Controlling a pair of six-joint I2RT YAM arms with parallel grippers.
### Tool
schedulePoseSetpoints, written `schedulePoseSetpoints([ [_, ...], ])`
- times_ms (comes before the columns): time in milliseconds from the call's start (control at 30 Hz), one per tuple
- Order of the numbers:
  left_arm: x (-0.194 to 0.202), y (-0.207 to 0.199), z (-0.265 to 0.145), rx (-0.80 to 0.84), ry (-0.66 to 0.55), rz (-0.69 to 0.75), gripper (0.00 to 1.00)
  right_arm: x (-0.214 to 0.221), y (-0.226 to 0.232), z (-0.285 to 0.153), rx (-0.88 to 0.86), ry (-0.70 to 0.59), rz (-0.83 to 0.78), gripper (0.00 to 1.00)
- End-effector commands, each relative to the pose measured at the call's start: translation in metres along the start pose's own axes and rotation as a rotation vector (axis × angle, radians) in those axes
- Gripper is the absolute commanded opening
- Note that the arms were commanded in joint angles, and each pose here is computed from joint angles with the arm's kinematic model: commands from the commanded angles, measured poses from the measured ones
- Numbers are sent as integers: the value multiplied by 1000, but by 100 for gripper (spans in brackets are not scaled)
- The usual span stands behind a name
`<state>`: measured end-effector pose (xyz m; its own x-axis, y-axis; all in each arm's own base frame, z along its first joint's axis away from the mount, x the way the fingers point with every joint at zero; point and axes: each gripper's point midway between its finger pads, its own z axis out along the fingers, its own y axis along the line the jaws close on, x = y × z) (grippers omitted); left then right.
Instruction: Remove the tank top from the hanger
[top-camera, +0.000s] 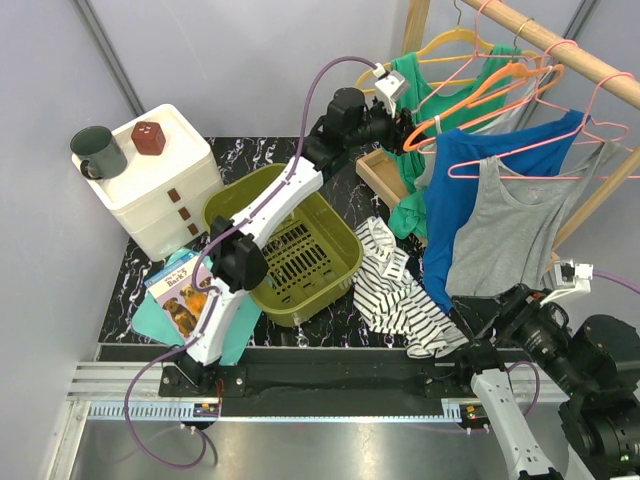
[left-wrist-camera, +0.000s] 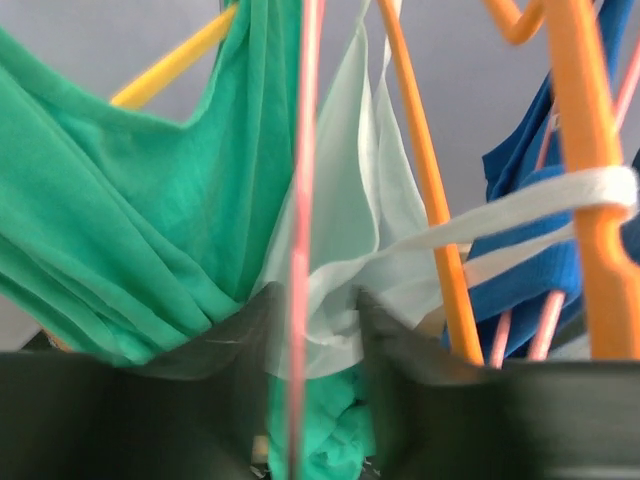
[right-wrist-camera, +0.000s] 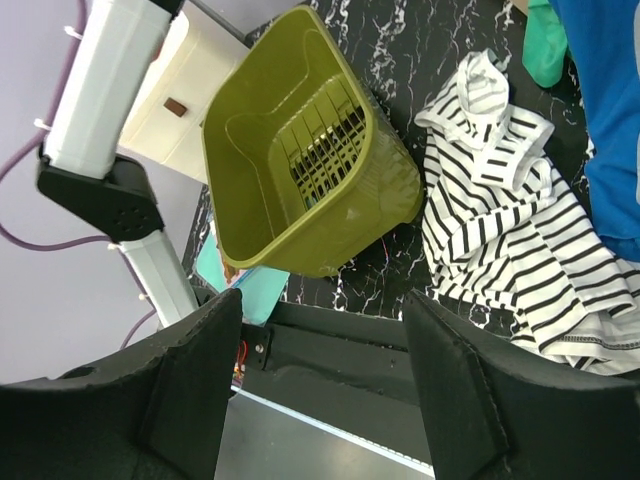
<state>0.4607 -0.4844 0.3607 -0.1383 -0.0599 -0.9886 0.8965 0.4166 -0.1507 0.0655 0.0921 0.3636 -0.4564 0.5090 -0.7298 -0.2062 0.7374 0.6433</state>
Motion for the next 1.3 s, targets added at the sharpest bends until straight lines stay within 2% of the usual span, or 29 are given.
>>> schedulePoseSetpoints([
  [0, -66, -11, -35, -4, -110, 59, 63, 1, -3, 14, -11, 24, -9, 74],
  [33, -62, -9, -39, -5, -96, 42, 66, 3, -5, 16, -5, 33, -6, 75],
  [67, -74, -13, -48, 10, -111, 48, 72, 4, -8, 19, 2, 43, -7, 75],
  [133, -72, -15, -58, 13, -94, 42, 75, 7, -14, 28, 22, 66, 4, 75],
  [167, -89, -23, -71, 8, -113, 56, 76, 8, -18, 32, 33, 83, 10, 76],
  [200, -90, -26, -78, 11, -101, 58, 79, 10, -21, 38, 40, 96, 18, 76],
  [233, -79, -26, -82, 12, -72, 45, 80, 11, -23, 42, 43, 105, 18, 76],
  [267, -100, -37, -101, 22, -99, 63, 81, 12, -26, 48, 49, 122, 26, 76],
  [300, -99, -41, -108, 27, -90, 61, 83, 13, -28, 54, 48, 129, 31, 76],
  [367, -82, -42, -123, 19, -43, 39, 84, 13, -28, 63, 33, 142, 46, 76],
  [400, -95, -54, -144, 17, -51, 42, 84, 14, -32, 71, 32, 145, 54, 76],
  [467, -66, -58, -162, 37, 12, -19, 86, 17, -34, 85, 15, 166, 76, 76],
  [500, -91, -76, -189, 48, -55, 13, 86, 19, -36, 90, 11, 176, 84, 77],
  [533, -57, -75, -194, 35, 0, -42, 88, 20, -37, 95, 7, 186, 93, 77],
  [667, -39, -84, -244, -74, -34, -98, 89, 28, -53, 119, 28, 220, 122, 81],
  [700, -16, -82, -249, -104, -13, -178, 89, 30, -56, 124, 32, 228, 130, 82],
  [767, -24, -103, -273, -74, -74, -202, 90, 37, -66, 137, 44, 247, 154, 88],
  [800, -12, -109, -278, -54, -82, -256, 90, 39, -69, 142, 42, 251, 165, 93],
  [833, -17, -126, -290, -3, -107, -259, 90, 43, -70, 147, 39, 258, 189, 100],
  [867, -19, -133, -296, 19, -130, -268, 90, 52, -77, 156, 41, 276, 202, 100],
  [900, -5, -137, -300, 33, -111, -313, 90, 58, -80, 160, 44, 291, 209, 100],
  [1000, 3, -155, -324, 55, -117, -320, 90, 83, -101, 174, 125, 331, 215, 100],
  [1133, 6, -170, -351, 50, -136, -318, 90, 115, -142, 196, 296, 353, 236, 100],
  [1200, 4, -179, -362, 69, -160, -315, 90, 129, -147, 204, 318, 376, 222, 100],
  [1267, 13, -183, -368, 70, -135, -336, 90, 139, -165, 215, 400, 373, 203, 100],
])
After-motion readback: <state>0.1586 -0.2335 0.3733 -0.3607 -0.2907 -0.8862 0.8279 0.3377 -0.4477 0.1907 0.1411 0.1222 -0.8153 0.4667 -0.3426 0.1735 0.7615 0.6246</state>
